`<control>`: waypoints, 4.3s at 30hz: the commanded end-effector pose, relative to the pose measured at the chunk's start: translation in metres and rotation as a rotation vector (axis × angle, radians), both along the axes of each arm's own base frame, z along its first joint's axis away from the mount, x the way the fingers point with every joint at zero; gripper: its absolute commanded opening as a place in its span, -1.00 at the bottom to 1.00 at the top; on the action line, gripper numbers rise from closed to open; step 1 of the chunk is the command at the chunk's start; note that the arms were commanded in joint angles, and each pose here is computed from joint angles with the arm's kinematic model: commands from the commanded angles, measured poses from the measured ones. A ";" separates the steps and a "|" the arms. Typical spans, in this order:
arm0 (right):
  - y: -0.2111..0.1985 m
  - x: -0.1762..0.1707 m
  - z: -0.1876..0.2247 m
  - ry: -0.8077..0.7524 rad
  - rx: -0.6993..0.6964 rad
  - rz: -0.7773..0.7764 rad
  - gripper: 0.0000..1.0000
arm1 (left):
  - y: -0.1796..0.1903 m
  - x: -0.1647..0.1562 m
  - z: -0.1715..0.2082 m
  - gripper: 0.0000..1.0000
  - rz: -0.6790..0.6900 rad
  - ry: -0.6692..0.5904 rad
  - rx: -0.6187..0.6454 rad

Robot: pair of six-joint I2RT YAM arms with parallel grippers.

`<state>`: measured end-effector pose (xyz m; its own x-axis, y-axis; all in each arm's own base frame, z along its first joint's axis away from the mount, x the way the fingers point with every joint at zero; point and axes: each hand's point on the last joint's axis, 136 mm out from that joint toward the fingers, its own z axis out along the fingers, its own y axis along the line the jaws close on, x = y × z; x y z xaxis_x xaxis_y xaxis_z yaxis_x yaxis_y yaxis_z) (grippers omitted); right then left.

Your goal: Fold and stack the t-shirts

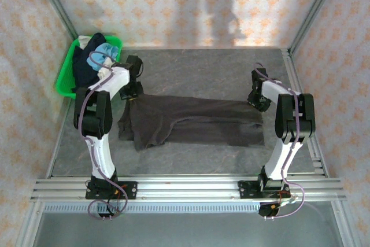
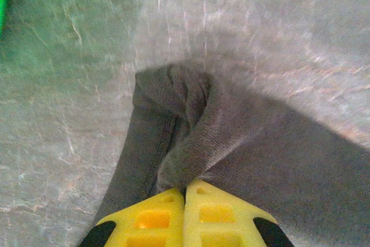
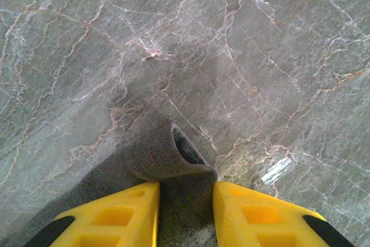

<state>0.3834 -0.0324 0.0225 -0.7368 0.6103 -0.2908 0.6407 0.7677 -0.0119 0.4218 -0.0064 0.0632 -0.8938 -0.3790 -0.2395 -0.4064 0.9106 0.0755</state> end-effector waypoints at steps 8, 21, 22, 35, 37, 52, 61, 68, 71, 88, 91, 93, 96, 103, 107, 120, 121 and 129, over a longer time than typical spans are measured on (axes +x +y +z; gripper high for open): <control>-0.006 -0.011 -0.019 0.055 0.002 -0.002 -0.42 | 0.007 0.023 0.040 -1.00 -0.015 -0.051 -0.013; -0.004 -0.013 -0.016 0.061 0.010 0.012 -0.42 | 0.019 0.049 0.029 0.30 -0.026 0.022 0.017; -0.005 -0.013 -0.012 0.058 0.007 0.009 -0.42 | 0.022 0.048 0.030 0.33 -0.019 0.027 0.025; 0.009 -0.002 0.040 -0.162 0.098 -0.049 -0.34 | -0.067 0.028 0.046 0.35 -0.219 -0.085 -0.106; 0.020 0.002 0.035 -0.163 0.130 -0.018 -0.31 | -0.072 0.021 0.023 0.35 -0.217 -0.052 -0.133; -0.018 -0.003 -0.011 0.041 0.063 -0.103 -0.33 | -0.013 -0.044 -0.047 0.36 -0.023 0.086 -0.114; -0.024 -0.015 0.051 -0.111 -0.031 -0.112 -0.21 | -0.010 -0.043 0.007 0.41 -0.044 -0.001 -0.099; 0.077 -0.005 0.048 -0.224 0.154 0.120 -0.01 | -0.049 -0.041 0.056 0.60 -0.129 -0.130 -0.118; 0.091 0.004 0.031 -0.162 0.146 0.144 -0.03 | -0.082 -0.050 0.051 0.60 -0.190 -0.133 -0.166; 0.019 0.013 0.011 -0.035 0.037 0.012 0.04 | -0.118 -0.164 -0.046 0.56 -0.324 0.061 -0.251; 0.022 0.017 0.019 -0.061 0.054 0.017 0.06 | -0.124 -0.166 -0.036 0.56 -0.342 0.044 -0.254; 0.027 0.018 0.020 -0.075 0.084 0.020 0.06 | -0.136 -0.165 -0.023 0.57 -0.389 0.022 -0.228; 0.032 0.015 0.019 -0.087 0.115 0.016 0.06 | -0.145 -0.162 -0.012 0.57 -0.430 0.023 -0.175; 0.042 0.007 0.011 -0.097 0.163 0.021 0.07 | -0.151 -0.152 -0.018 0.54 -0.433 0.038 -0.124; 0.038 0.001 0.003 -0.068 0.136 0.019 0.07 | -0.165 -0.157 -0.035 0.50 -0.460 0.077 -0.165; 0.072 -0.001 0.041 -0.127 -0.007 0.152 0.14 | -0.135 -0.120 0.032 0.72 -0.291 -0.119 -0.097; 0.072 -0.002 0.042 -0.116 -0.052 0.165 0.15 | -0.129 -0.114 0.033 0.73 -0.262 -0.136 -0.099; 0.082 -0.005 0.010 -0.029 -0.031 0.205 0.15 | -0.086 -0.062 -0.010 0.69 -0.053 -0.068 -0.071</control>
<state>0.3827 0.0614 0.0425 -0.8191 0.4568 -0.3471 0.4677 0.8820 0.0569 0.3484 -0.1055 0.0693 -0.9080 -0.3075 -0.2846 -0.2984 0.9514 -0.0760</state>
